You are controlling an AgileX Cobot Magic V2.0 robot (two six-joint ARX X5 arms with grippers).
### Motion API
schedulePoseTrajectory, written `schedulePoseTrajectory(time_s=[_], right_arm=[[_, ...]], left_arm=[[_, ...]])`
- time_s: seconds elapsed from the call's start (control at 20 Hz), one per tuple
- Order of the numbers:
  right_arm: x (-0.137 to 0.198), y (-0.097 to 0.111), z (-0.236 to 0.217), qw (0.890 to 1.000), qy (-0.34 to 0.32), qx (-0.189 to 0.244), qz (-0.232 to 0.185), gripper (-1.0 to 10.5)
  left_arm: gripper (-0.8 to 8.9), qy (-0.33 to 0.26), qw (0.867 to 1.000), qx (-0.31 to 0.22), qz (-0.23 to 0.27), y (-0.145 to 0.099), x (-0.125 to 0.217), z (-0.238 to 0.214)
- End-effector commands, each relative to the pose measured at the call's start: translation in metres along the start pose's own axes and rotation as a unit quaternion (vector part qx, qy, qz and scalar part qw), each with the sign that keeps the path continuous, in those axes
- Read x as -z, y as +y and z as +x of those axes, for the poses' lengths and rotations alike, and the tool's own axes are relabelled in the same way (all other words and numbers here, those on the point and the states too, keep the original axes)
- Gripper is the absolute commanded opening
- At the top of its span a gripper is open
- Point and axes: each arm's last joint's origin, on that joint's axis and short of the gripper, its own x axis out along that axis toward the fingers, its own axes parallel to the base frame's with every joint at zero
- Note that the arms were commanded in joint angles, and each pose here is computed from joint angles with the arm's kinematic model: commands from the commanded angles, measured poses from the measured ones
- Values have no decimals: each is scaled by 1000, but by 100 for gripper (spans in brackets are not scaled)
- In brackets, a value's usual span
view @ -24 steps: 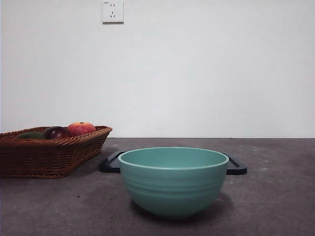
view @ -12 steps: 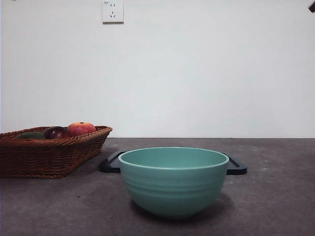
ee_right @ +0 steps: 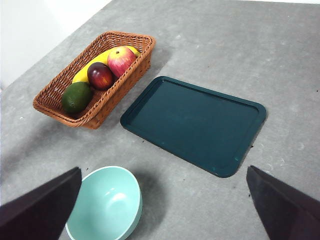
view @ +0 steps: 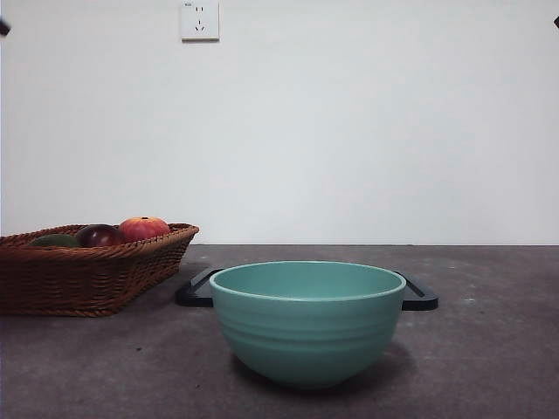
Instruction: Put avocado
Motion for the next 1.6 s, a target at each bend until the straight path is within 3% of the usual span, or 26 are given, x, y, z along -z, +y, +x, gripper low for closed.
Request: schedulePoseTrajectory(time_s=[0.05,0.3,0.7,1.15,1.6], right_arm=[[-4,2,-1,1000,-7,-4,-8,546],[-4,2,-1,1000,-7,-4,-8,546],[-4,2,-1,1000,-7,-4,-8,546],[-4,2,-1,1000,-7,-5,-6,546],[-4,2,-1,1000,-7,-5,-6,546]], left_arm=[[621,10,999,-39,-4,2,-7,2],[621,96,985,-141,-39,18,-24,23],[615,240,947,-196,-86,56,-54,92],[615,300,919,-240,-91,106,-37,169],[615,325,907,-250,-97,130,-15,205]])
